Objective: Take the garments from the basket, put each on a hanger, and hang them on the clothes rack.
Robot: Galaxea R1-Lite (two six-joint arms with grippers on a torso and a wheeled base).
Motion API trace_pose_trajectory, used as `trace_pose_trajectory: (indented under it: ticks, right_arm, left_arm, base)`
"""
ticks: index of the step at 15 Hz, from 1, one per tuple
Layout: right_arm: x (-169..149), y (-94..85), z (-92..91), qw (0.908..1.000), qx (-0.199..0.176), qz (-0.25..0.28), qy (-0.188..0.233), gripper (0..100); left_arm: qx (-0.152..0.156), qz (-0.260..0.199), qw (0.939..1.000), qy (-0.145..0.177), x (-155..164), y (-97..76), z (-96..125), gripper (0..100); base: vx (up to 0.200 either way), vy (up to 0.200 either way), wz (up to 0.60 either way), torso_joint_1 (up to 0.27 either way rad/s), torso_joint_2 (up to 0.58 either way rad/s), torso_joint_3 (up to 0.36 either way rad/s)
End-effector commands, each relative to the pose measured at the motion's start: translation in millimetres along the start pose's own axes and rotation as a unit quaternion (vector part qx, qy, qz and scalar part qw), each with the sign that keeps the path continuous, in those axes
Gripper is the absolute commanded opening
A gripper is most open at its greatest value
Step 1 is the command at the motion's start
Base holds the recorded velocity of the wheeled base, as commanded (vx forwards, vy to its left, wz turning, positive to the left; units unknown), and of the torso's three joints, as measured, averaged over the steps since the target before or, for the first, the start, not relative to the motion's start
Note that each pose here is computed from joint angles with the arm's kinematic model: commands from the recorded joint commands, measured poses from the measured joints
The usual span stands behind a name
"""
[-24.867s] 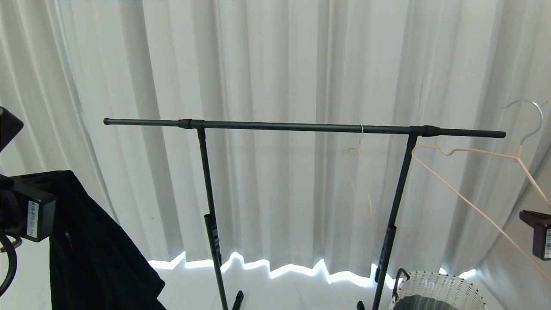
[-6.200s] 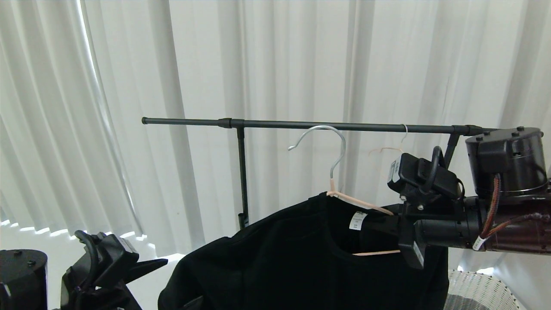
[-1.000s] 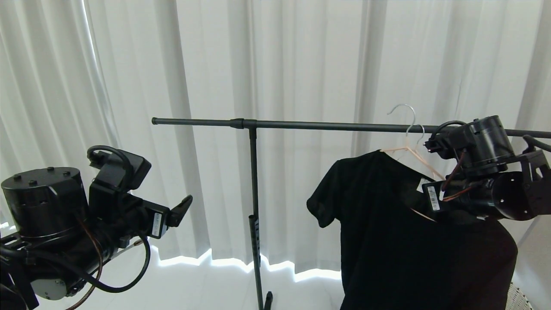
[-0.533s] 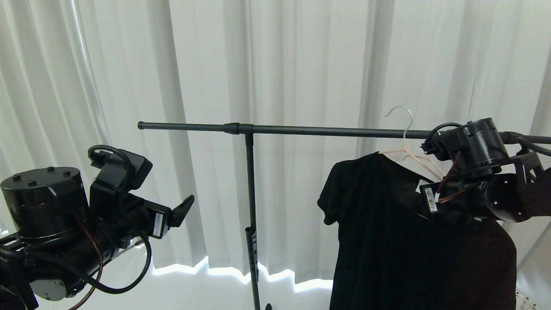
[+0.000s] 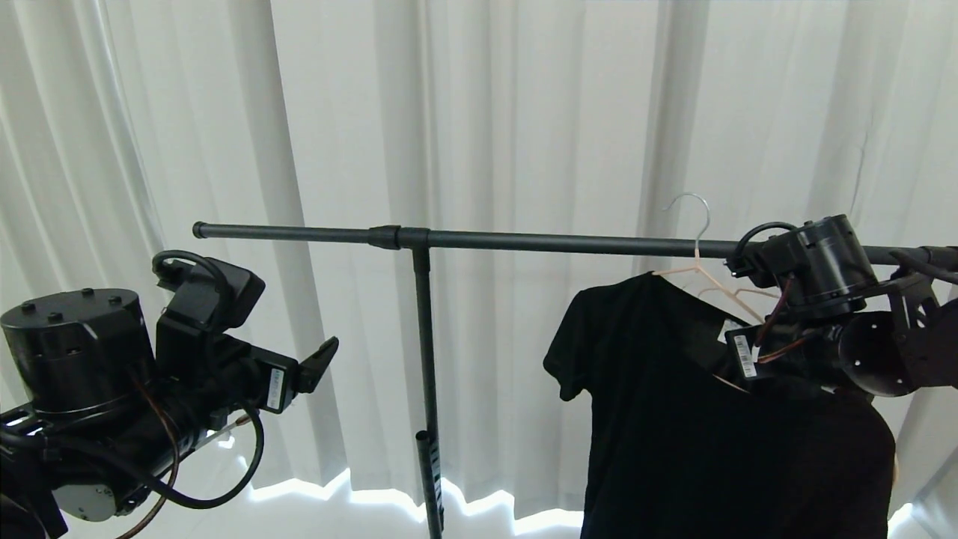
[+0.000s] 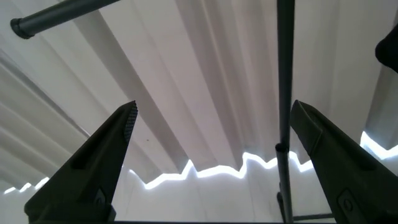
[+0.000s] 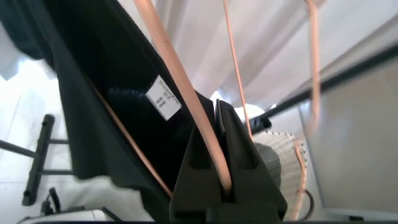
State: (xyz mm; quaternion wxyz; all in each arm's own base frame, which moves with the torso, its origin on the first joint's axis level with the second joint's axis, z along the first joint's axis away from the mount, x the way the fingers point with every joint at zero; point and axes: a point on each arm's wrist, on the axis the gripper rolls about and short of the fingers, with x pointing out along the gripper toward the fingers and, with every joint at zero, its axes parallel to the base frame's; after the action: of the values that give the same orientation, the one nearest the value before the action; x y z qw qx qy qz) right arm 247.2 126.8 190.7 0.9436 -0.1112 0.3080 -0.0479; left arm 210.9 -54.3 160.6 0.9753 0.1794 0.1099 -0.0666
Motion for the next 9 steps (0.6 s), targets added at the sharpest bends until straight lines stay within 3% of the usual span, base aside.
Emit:
trace_pose_trajectory:
  ticks: [1, 4, 9]
  right_arm:
    - [2.1, 1.6, -3.6, 1.0000, -0.005, 0.000, 0.007, 0]
    - [19.2, -1.1, 4.5, 0.9998, 0.010, -0.016, 0.007, 0]
    - [30.1, 4.8, -20.0, 0.9985, -0.016, -0.020, 0.047, 0]
  left_arm:
    - [-0.001, 0.003, 1.0000, -0.007, 0.0, 0.5, 1.7, 100]
    - [-0.003, 0.006, 0.9998, -0.017, 2.6, 2.0, 6.8, 100]
    - [-0.002, 0.004, 0.9999, -0.015, 4.2, 1.3, 5.8, 100]
  base:
    - [0.000, 0.000, 0.00, 0.000, 0.00, 0.000]
    - [0.000, 0.000, 0.00, 0.000, 0.00, 0.000]
    - [0.000, 0.000, 0.00, 0.000, 0.00, 0.000]
